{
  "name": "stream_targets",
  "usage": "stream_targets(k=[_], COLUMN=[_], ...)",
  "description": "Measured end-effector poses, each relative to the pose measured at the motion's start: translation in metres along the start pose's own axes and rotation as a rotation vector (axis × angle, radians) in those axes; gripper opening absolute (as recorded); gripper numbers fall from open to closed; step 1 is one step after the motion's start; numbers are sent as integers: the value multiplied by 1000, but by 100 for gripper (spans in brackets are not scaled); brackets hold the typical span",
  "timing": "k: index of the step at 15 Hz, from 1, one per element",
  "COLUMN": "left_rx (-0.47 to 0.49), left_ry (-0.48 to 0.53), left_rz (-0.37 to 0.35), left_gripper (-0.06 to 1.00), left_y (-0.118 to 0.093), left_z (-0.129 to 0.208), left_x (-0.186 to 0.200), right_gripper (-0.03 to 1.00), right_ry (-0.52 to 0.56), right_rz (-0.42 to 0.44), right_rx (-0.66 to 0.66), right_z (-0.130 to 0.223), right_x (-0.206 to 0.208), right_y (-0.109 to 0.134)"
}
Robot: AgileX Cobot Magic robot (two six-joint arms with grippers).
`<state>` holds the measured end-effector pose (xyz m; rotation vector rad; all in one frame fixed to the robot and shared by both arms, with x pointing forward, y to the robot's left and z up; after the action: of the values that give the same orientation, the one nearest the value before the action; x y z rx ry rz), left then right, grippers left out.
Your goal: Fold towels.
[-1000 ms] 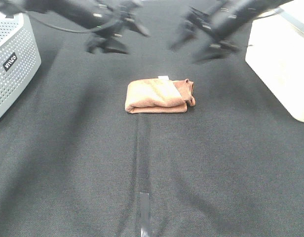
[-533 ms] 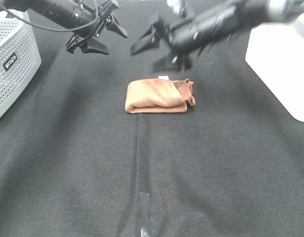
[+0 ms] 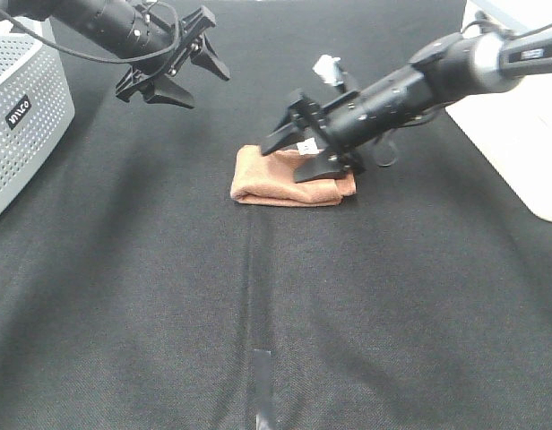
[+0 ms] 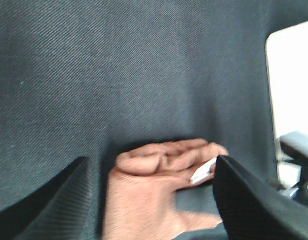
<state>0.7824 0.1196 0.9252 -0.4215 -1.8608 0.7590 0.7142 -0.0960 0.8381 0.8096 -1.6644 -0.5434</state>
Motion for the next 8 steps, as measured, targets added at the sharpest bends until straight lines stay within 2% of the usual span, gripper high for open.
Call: stream_targets(k=[3,6,8], left_rx=[-9,-21,-113], left_ry=[8,37,65], left_rz=[-11,-17,-48], left_gripper=[65,65,65], left_y=[2,3,2], left_z=[1,5,9], left_x=[0,0,8], right_gripper=[73,73,73], right_ry=[3,36,45], right_rz=[11,147,246], right_rx=[-8,54,76], right_z=[-3,-2,-3], right_x=[20,43,61], right_y=[-12,-16,-15])
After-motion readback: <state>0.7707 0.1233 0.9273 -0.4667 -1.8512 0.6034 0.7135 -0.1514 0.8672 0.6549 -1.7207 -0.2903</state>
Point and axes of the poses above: a point on each arm's last joint axis where the gripper is mounted, x pointing back along that axis away from the gripper, y along the wrist's bending axis when the last joint is at zero, z = x × y, the point moved 6 cm from there along -x, pointing out along that axis toward the gripper, and after that the axes turned 3 degrees about x, right-handed, at the moved point
